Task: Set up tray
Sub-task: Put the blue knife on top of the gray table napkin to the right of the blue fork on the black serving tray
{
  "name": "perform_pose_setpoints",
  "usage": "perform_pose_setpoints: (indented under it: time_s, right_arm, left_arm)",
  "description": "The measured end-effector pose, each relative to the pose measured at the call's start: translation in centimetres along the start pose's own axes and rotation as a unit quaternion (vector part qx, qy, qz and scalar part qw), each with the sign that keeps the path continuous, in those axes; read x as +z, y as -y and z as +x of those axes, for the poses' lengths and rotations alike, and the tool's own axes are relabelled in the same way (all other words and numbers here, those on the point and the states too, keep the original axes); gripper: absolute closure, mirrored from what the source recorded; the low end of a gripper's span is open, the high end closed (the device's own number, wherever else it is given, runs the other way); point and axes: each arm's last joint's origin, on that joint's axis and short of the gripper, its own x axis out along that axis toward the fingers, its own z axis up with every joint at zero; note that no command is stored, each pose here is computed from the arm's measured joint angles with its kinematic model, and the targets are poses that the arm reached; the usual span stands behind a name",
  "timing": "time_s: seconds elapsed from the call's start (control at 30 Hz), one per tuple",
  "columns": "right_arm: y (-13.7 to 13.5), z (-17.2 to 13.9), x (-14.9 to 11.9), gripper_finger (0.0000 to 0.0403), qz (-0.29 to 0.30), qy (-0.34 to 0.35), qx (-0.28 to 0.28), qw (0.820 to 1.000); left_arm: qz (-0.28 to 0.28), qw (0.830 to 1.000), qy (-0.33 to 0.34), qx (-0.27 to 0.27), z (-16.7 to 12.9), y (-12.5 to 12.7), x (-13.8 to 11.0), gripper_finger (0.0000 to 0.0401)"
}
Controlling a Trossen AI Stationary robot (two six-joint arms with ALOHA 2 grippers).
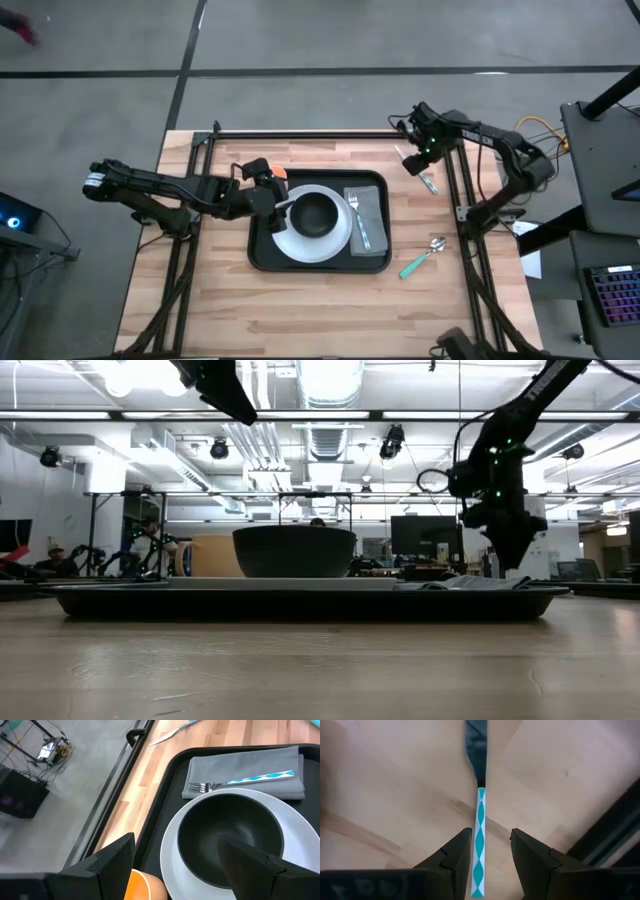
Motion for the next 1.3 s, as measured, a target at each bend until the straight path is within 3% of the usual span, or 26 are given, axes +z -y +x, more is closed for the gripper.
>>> perform_pose_setpoints:
  time_s: [0.33, 1.3]
  right_arm:
    - [-0.1, 2.5, 0.5, 0.0275, -0.007, -0.046, -0.001, 0.999]
    - [-0.6, 3.2, 0.8, 0.0275, -0.018, -0.037, -0.005, 0.999]
  left_arm:
    - [0.000, 1.000, 0.000, 0.000, 0.0, 0.0, 0.0, 0.0139]
    - [0.000, 1.000, 0.000, 0.000, 0.0, 0.0, 0.0, 0.0139]
